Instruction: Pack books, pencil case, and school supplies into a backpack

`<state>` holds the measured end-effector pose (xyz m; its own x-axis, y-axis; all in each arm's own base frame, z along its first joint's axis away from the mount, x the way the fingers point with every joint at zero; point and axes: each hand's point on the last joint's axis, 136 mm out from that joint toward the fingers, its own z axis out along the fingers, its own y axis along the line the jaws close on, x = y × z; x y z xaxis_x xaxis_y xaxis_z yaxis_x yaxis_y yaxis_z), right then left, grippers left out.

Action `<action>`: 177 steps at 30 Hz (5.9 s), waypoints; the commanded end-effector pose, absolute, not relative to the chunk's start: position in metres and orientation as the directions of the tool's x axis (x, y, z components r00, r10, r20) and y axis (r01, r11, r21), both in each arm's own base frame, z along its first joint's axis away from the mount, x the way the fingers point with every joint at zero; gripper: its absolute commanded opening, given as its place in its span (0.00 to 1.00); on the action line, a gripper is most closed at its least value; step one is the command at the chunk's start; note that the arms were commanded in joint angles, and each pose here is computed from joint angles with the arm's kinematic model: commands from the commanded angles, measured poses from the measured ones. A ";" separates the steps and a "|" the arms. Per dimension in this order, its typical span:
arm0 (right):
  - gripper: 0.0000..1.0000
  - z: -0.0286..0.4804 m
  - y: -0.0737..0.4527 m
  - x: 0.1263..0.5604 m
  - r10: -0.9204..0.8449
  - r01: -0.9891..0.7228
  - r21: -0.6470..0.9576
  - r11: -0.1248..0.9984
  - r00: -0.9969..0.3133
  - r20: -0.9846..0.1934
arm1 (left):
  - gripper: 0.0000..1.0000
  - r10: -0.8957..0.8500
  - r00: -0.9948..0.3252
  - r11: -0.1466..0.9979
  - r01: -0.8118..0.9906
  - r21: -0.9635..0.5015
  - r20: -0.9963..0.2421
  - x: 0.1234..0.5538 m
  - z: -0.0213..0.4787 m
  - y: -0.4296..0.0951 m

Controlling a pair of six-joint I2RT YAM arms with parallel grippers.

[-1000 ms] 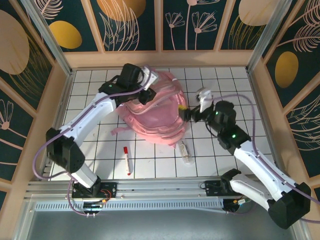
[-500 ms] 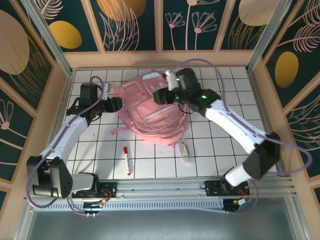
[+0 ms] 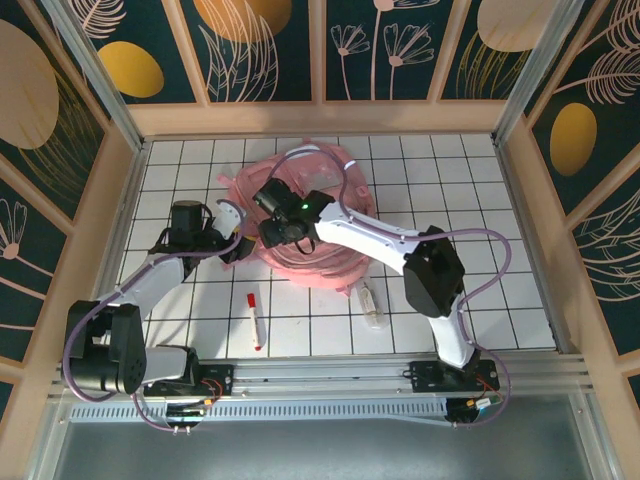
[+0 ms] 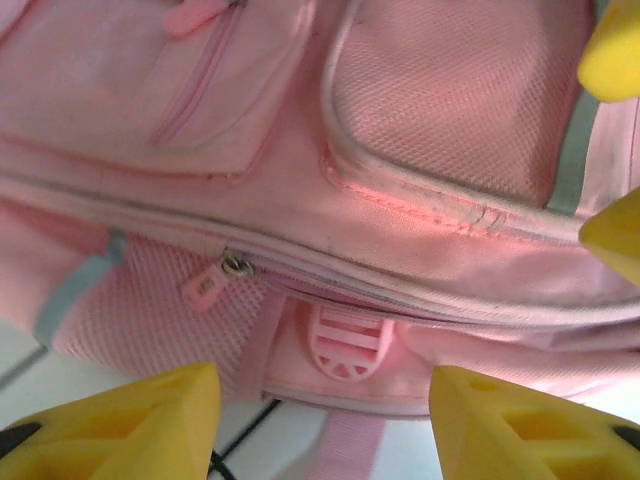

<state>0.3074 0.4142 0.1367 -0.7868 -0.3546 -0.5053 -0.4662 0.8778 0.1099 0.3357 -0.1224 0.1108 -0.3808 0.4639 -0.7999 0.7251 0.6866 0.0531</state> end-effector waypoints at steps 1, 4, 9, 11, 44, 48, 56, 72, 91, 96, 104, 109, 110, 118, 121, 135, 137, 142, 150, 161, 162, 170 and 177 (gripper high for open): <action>0.62 0.134 0.394 0.321 -0.285 -0.334 0.014 0.943 -0.824 -0.490 | 0.56 0.673 -0.130 0.494 0.812 0.312 -0.728 0.343 0.094 -0.121; 0.62 0.134 0.389 0.325 -0.261 -0.304 0.016 0.952 -0.843 -0.470 | 0.55 0.688 -0.086 0.487 0.791 0.371 -0.721 0.361 0.091 -0.119; 0.62 0.131 0.362 0.314 -0.217 -0.297 0.236 0.925 -0.924 -0.313 | 0.53 0.700 -0.075 0.459 0.809 0.367 -0.710 0.385 0.080 -0.119; 0.62 0.135 0.338 0.315 -0.185 -0.269 0.281 0.921 -0.938 -0.294 | 0.53 0.719 -0.075 0.423 0.837 0.348 -0.691 0.386 0.071 -0.120; 0.60 0.179 0.209 0.341 -0.010 -0.106 0.517 0.849 -0.983 -0.184 | 0.26 0.793 -0.184 0.164 0.983 -0.088 -0.580 0.388 0.041 -0.122; 0.60 0.170 0.212 0.339 -0.020 -0.101 0.525 0.845 -0.987 -0.157 | 0.21 0.775 -0.166 0.151 0.986 -0.077 -0.610 0.386 0.047 -0.126; 0.59 0.163 0.211 0.335 -0.024 -0.100 0.524 0.846 -0.988 -0.150 | 0.14 0.765 -0.135 0.158 0.987 -0.019 -0.630 0.394 0.054 -0.127; 0.59 0.149 0.206 0.325 -0.036 -0.095 0.495 0.864 -0.991 -0.129 | 0.24 0.763 -0.126 0.183 0.983 0.025 -0.634 0.400 0.068 -0.123; 0.59 0.145 0.220 0.317 -0.088 -0.128 0.493 0.861 -0.991 -0.104 | 0.38 0.681 -0.093 0.118 0.993 -0.016 -0.726 0.404 0.077 -0.132; 0.58 0.147 0.223 0.319 -0.092 -0.134 0.492 0.860 -0.990 -0.109 | 0.41 0.726 -0.129 0.137 0.990 -0.042 -0.675 0.401 0.066 -0.124; 0.58 0.143 0.225 0.320 -0.095 -0.132 0.492 0.860 -0.990 -0.099 | 0.43 0.766 -0.173 0.159 0.984 -0.078 -0.619 0.399 0.048 -0.128; 0.58 0.144 0.226 0.321 -0.101 -0.140 0.491 0.860 -0.989 -0.106 | 0.41 0.758 -0.158 0.141 0.987 -0.077 -0.632 0.402 0.053 -0.136; 0.58 0.144 0.225 0.321 -0.099 -0.139 0.490 0.861 -0.989 -0.106 | 0.40 0.756 -0.159 0.139 0.987 -0.082 -0.635 0.402 0.053 -0.138; 0.58 0.139 0.227 0.319 -0.099 -0.135 0.497 0.857 -0.990 -0.097 | 0.14 0.746 -0.162 0.135 0.987 -0.091 -0.646 0.404 0.057 -0.140; 0.58 0.139 0.226 0.321 -0.102 -0.140 0.491 0.860 -0.989 -0.104 | 0.01 0.736 -0.170 0.147 0.985 -0.091 -0.655 0.404 0.064 -0.142; 0.57 0.165 0.263 0.389 0.020 -0.156 0.420 0.894 -0.922 -0.386 | 0.00 0.722 -0.208 0.322 0.945 0.054 -0.660 0.368 0.093 -0.129; 0.58 0.166 0.260 0.402 0.058 -0.129 0.388 0.913 -0.898 -0.437 | 0.00 0.697 -0.205 0.355 0.931 0.083 -0.687 0.365 0.100 -0.131; 0.58 0.166 0.298 0.408 0.015 -0.221 0.494 0.841 -0.903 -0.430 | 0.00 0.680 -0.226 0.380 0.922 0.071 -0.697 0.350 0.095 -0.147; 0.74 0.158 0.367 0.368 -0.178 -0.373 0.458 0.807 -0.893 -0.413 | 0.00 0.630 -0.225 0.408 0.910 0.071 -0.743 0.340 0.101 -0.156; 0.70 0.141 0.350 0.355 -0.190 -0.345 0.398 0.850 -0.905 -0.380 | 0.00 0.589 -0.256 0.433 0.901 0.032 -0.766 0.311 0.095 -0.155; 0.70 0.139 0.350 0.350 -0.214 -0.358 0.399 0.844 -0.908 -0.361 | 0.00 0.587 -0.254 0.443 0.896 0.042 -0.769 0.311 0.096 -0.154; 0.64 0.138 0.377 0.326 -0.245 -0.406 0.356 0.842 -0.874 -0.419 | 0.00 0.554 -0.249 0.459 0.887 0.042 -0.795 0.316 0.101 -0.158; 0.60 0.153 0.385 0.311 -0.398 -0.621 0.168 0.766 -0.663 -0.635 | 0.00 0.483 -0.235 0.464 0.885 0.019 -0.843 0.319 0.114 -0.166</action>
